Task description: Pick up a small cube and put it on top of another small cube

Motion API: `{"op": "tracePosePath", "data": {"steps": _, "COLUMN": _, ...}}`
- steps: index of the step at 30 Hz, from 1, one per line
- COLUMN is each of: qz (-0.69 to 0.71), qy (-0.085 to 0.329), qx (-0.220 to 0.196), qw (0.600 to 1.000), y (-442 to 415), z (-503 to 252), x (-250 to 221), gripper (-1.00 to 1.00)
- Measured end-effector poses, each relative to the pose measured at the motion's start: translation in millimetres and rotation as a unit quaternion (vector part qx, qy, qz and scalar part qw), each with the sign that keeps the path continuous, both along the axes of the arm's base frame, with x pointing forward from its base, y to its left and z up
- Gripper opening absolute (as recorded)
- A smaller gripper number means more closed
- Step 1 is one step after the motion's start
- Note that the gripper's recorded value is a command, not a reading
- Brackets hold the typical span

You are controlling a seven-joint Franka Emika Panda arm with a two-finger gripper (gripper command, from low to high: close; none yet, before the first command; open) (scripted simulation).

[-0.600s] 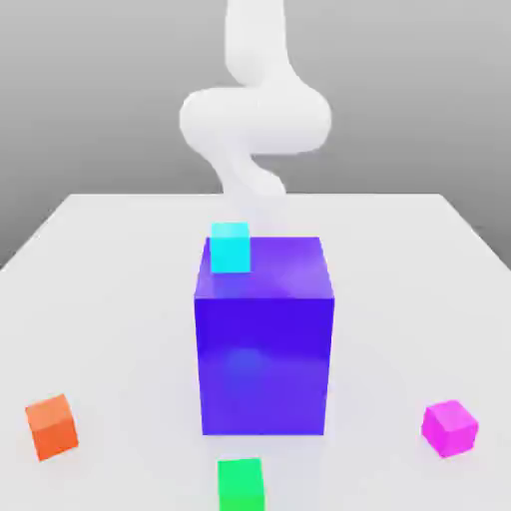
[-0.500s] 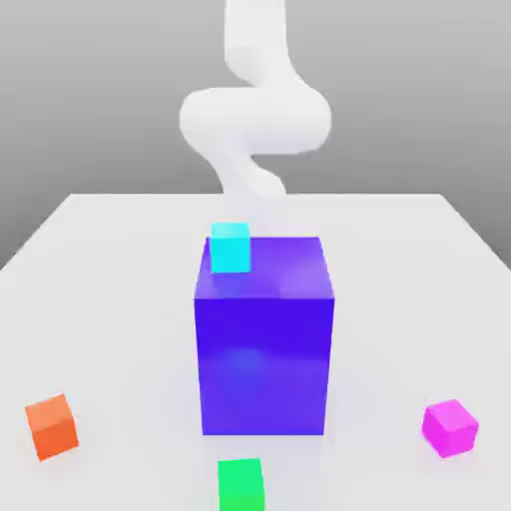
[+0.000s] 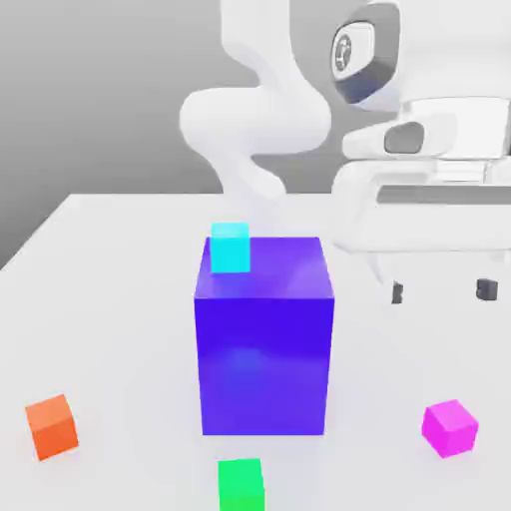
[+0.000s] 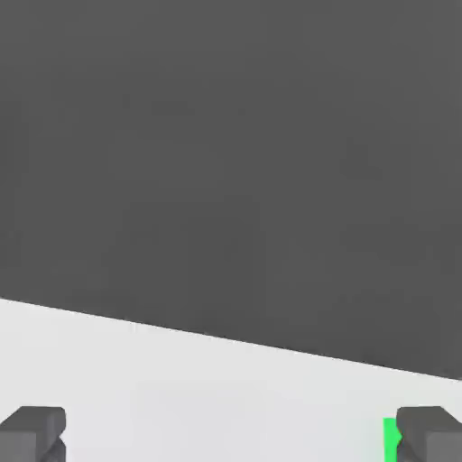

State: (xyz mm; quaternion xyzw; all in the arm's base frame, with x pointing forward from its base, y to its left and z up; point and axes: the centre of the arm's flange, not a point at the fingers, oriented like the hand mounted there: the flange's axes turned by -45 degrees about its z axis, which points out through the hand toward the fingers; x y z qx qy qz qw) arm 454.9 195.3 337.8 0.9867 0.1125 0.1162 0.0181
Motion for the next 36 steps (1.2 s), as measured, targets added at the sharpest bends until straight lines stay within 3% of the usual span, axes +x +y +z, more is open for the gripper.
{"op": "tracePosePath", "data": {"steps": 7, "qz": 0.041, "qy": 0.098, "qx": -0.002, "qw": 0.994, "y": 52, "z": -124, "x": -52, "gripper": 0.0}}
{"op": "tracePosePath", "data": {"steps": 12, "qz": 0.048, "qy": 0.117, "qx": 0.001, "qw": 0.992, "y": 61, "z": -190, "x": -65, "gripper": 0.0}}
{"op": "tracePosePath", "data": {"steps": 13, "qz": 0.048, "qy": 0.117, "qx": 0.0, "qw": 0.992, "y": 61, "z": -203, "x": -65, "gripper": -1.0}}
{"op": "tracePosePath", "data": {"steps": 20, "qz": 0.048, "qy": 0.117, "qx": 0.0, "qw": 0.992, "y": 61, "z": -206, "x": -66, "gripper": -1.0}}
{"op": "tracePosePath", "data": {"steps": 25, "qz": 0.047, "qy": 0.117, "qx": -0.001, "qw": 0.992, "y": 59, "z": -153, "x": -65, "gripper": -1.0}}
{"op": "tracePosePath", "data": {"steps": 36, "qz": -0.06, "qy": 0.119, "qx": 0.006, "qw": 0.991, "y": -156, "z": -106, "x": 26, "gripper": -1.0}}
